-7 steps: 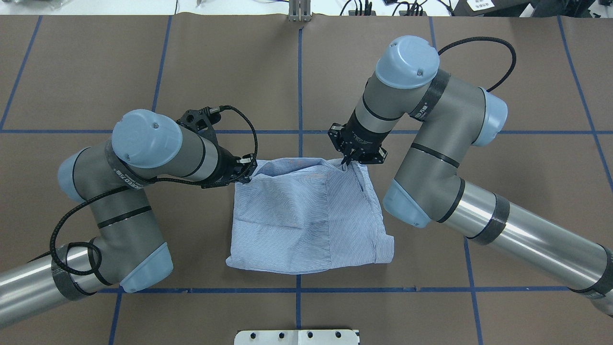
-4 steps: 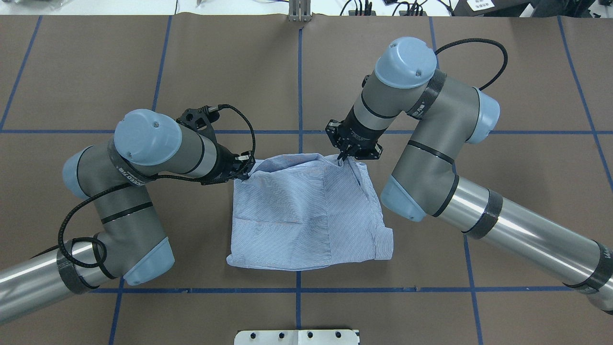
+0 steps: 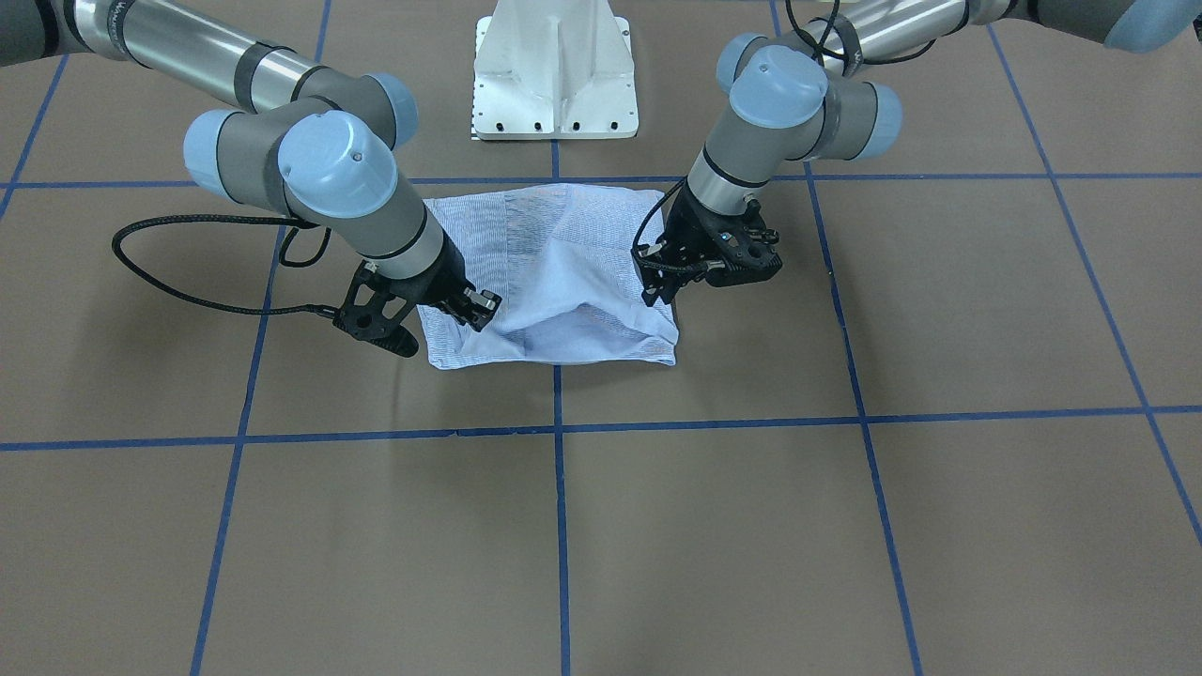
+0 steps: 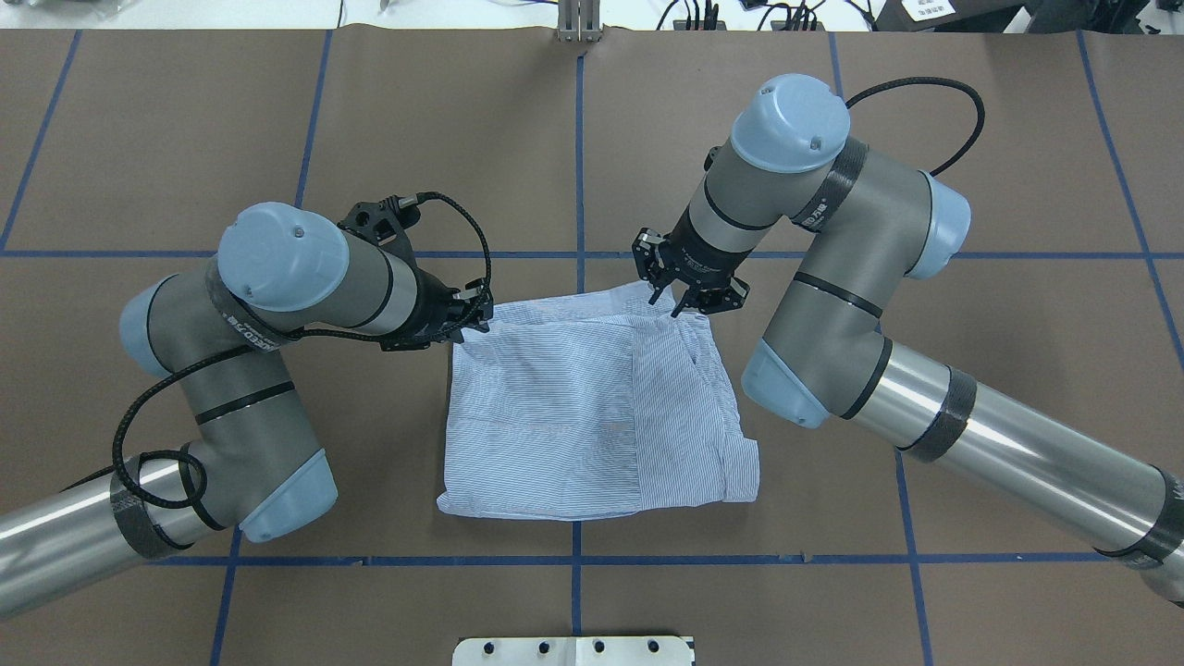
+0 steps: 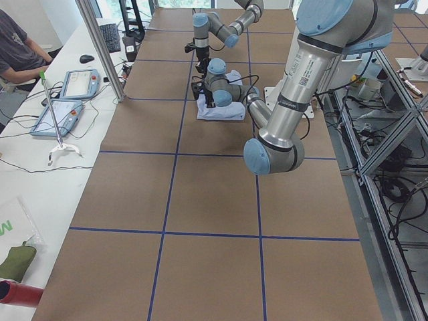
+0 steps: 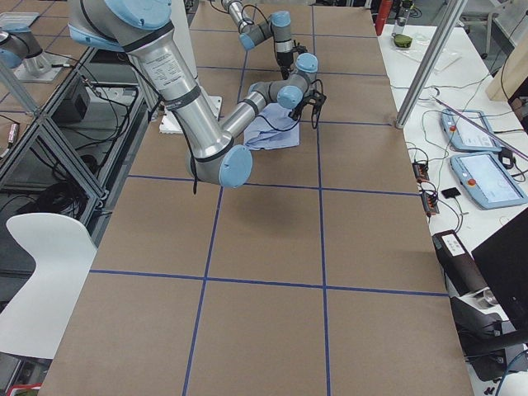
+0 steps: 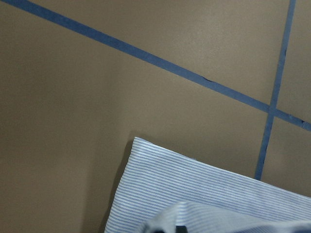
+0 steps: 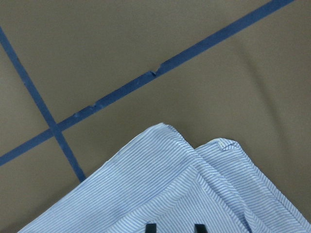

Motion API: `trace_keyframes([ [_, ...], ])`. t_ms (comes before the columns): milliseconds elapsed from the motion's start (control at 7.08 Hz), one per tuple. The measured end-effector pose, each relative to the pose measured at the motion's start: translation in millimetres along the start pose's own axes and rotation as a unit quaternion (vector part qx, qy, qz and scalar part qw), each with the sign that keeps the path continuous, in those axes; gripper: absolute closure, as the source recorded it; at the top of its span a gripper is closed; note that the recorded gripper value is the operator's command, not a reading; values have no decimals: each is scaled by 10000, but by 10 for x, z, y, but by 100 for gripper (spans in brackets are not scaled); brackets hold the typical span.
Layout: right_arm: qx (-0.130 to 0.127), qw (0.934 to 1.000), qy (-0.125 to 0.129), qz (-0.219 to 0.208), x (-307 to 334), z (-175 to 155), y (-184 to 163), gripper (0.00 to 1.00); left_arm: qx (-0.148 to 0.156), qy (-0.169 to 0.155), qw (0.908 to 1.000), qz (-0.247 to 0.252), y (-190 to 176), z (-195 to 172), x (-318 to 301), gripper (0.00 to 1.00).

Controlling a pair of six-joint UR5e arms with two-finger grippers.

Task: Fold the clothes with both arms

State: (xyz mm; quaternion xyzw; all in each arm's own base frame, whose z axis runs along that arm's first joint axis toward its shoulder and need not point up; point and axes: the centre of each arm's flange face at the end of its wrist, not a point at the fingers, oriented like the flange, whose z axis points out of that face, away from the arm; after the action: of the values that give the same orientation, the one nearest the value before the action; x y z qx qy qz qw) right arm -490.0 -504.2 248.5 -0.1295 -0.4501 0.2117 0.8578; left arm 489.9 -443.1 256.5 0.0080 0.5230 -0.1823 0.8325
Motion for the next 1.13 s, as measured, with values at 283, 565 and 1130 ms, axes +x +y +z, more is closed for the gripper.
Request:
trace_keyframes([
  [283, 68, 10000, -58, 22, 65, -60, -114, 0, 167, 15, 9998, -115, -231, -112, -7, 0],
  [565, 188, 9991, -339, -181, 19, -146, -65, 0, 247, 13, 9996, -167, -367, -199, -33, 0],
  [1130, 941, 9710, -391, -2162, -68, -24, 242, 0, 265, 7, 9995, -182, -396, -230, -68, 0],
])
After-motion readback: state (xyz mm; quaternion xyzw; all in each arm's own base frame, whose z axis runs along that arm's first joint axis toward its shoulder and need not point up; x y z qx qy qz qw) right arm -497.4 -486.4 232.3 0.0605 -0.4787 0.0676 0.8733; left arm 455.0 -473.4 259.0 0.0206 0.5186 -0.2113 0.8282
